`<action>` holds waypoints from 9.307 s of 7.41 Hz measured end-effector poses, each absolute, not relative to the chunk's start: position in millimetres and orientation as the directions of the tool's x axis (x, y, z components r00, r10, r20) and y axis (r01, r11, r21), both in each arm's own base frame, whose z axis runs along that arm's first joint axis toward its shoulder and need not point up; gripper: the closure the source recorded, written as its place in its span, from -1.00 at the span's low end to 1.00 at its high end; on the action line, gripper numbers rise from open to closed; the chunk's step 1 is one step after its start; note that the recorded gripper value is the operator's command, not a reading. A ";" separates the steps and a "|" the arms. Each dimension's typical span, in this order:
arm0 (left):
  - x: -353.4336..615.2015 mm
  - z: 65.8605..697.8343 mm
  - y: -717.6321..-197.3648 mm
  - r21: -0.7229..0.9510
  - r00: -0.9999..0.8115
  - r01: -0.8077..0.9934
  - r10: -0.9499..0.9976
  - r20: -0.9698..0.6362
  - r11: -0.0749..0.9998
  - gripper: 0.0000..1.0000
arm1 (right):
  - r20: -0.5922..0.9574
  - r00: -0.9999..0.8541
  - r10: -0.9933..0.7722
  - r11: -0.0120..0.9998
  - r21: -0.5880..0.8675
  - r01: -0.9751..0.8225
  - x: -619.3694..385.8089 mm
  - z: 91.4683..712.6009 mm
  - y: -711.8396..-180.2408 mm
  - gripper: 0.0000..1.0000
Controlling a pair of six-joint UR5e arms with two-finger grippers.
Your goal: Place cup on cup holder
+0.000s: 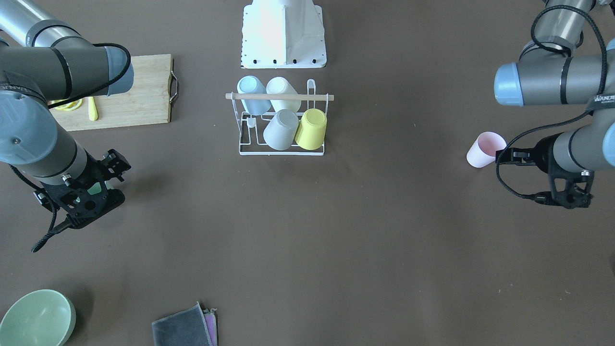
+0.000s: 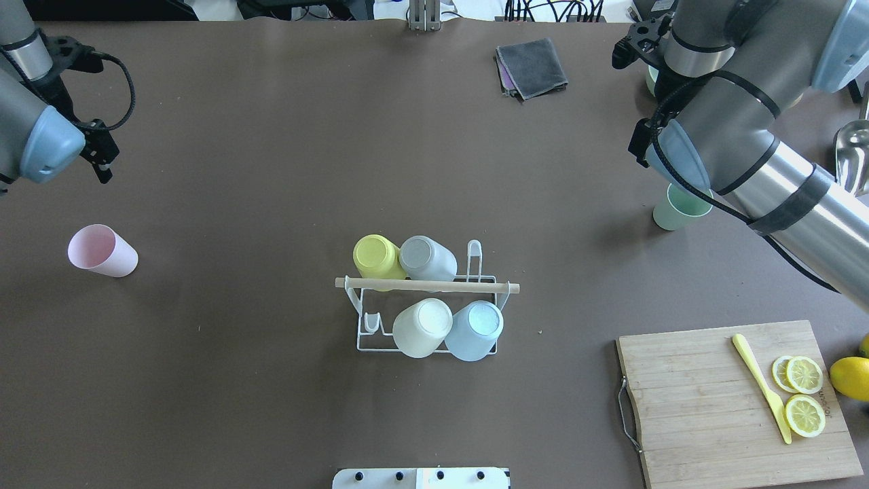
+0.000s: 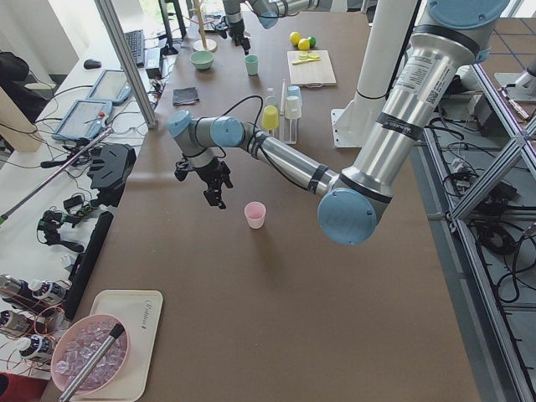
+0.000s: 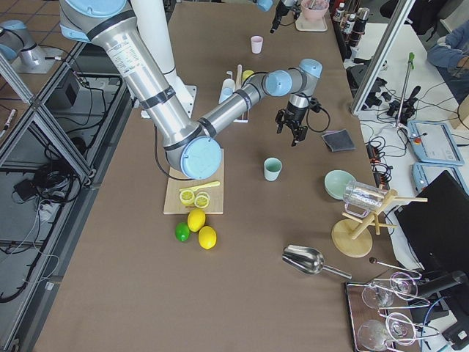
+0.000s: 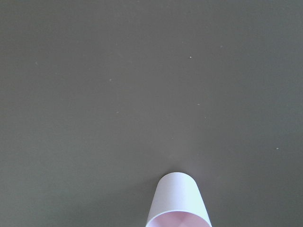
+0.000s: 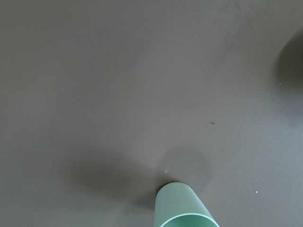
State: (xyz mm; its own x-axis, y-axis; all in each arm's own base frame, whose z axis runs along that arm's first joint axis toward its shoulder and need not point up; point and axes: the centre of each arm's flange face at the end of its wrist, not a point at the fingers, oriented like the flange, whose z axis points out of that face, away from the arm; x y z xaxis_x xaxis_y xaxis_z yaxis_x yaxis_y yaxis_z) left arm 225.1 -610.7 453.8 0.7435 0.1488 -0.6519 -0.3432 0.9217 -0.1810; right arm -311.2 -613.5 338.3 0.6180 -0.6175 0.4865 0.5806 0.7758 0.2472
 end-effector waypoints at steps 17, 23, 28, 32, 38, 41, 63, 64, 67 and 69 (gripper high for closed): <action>352.5 535.0 -599.9 -0.359 0.707 -0.615 0.289 -0.645 0.702 -0.96 | 0.199 0.217 -0.956 0.221 0.000 0.975 -443.6 438.4 -575.5 -1.00; 363.5 551.1 -583.5 -0.398 0.698 -0.661 0.326 -0.638 0.636 -0.96 | 0.180 0.204 -0.962 0.205 -0.012 0.979 -440.1 455.2 -576.4 -1.00; 372.8 563.0 -570.8 -0.418 0.699 -0.673 0.340 -0.628 0.610 -0.94 | 0.185 0.206 -0.961 0.206 -0.019 0.978 -437.5 461.9 -574.8 -1.00; 368.8 564.7 -571.1 -0.407 0.687 -0.698 0.392 -0.612 0.589 1.00 | 0.185 0.206 -0.961 0.207 -0.013 0.978 -428.6 476.4 -573.8 -1.00; 292.5 504.1 -598.5 -0.353 0.665 -0.695 0.373 -0.648 0.626 1.00 | 0.187 0.204 -0.961 0.206 -0.010 0.979 -419.5 485.8 -575.3 -1.00; 243.9 436.0 -606.5 -0.191 0.634 -0.670 0.419 -0.650 0.717 1.00 | 0.188 0.203 -0.961 0.205 -0.011 0.979 -418.1 487.7 -575.0 -0.92; 358.8 190.7 -383.1 0.600 0.193 0.721 0.730 -0.656 0.348 1.00 | 0.157 0.339 -0.927 0.360 0.128 0.924 -287.3 451.3 -555.9 1.00; 379.3 186.2 -350.6 0.569 0.177 0.751 0.728 -0.662 0.335 1.00 | 0.168 0.330 -0.929 0.350 0.107 0.931 -284.5 446.9 -545.8 1.00; 410.2 196.1 -285.4 0.575 0.237 0.783 0.740 -0.629 0.238 1.00 | 0.193 0.320 -0.928 0.337 0.066 0.939 -280.7 422.4 -525.0 1.00; 419.2 215.7 -264.2 0.611 0.268 0.762 0.755 -0.599 0.214 1.00 | 0.184 0.310 -0.933 0.329 0.081 0.941 -274.1 414.1 -519.6 1.00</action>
State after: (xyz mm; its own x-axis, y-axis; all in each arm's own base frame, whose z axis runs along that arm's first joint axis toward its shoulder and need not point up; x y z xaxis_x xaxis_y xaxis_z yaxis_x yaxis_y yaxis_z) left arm 419.2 -264.2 215.7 0.2681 0.7548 -0.5987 0.7620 0.2142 0.6112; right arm -274.1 -519.6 414.1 0.3098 -0.9329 0.1837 0.9410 0.3285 0.0810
